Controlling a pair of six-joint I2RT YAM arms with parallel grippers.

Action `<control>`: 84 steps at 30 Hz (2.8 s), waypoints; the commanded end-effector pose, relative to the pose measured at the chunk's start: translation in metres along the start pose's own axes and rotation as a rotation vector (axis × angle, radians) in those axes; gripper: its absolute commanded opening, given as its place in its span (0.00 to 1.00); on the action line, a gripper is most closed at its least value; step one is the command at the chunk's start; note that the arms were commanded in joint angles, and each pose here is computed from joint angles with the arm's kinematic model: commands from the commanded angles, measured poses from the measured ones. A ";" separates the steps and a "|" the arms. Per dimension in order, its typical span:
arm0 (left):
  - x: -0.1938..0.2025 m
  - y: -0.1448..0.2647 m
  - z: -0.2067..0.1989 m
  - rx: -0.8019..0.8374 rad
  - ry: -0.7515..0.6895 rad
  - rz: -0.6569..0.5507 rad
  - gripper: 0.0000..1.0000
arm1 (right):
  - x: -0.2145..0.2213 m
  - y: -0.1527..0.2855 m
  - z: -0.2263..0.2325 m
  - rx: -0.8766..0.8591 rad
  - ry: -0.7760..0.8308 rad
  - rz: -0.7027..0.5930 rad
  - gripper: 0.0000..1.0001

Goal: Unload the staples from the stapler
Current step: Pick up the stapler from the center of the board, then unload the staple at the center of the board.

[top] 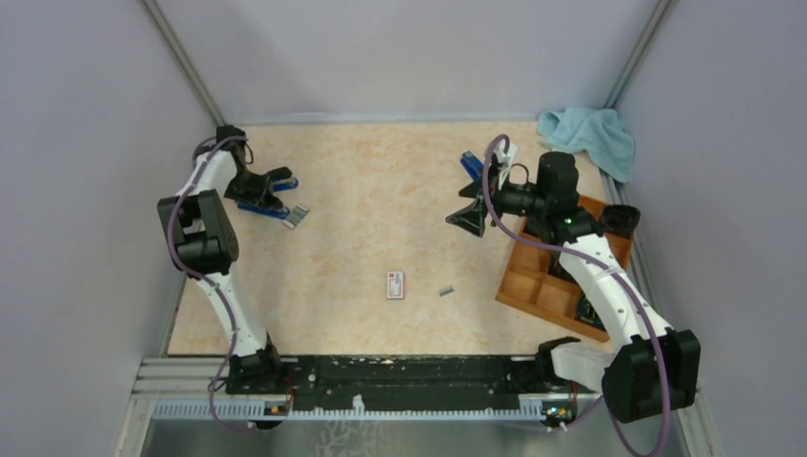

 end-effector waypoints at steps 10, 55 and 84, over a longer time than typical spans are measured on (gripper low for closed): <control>-0.001 0.053 0.017 0.096 0.016 -0.082 0.07 | -0.012 0.000 0.005 -0.017 0.069 -0.029 0.80; 0.276 0.234 0.060 2.298 -1.021 -0.213 0.00 | 0.028 -0.028 0.031 -0.392 -0.145 -0.163 0.99; 0.325 0.238 0.043 2.448 -1.203 -0.302 0.00 | 0.065 -0.066 0.044 -0.492 -0.051 -0.046 0.70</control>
Point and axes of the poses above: each gripper's point midway between its finger pads, its own y axis back along the fingers, its own z axis along the line the jaws close on, x = y × z, the point moved 7 cm from there along y, back along the fingers, and after that the axes turned 9 degrees about -y, right-handed, at the moved point
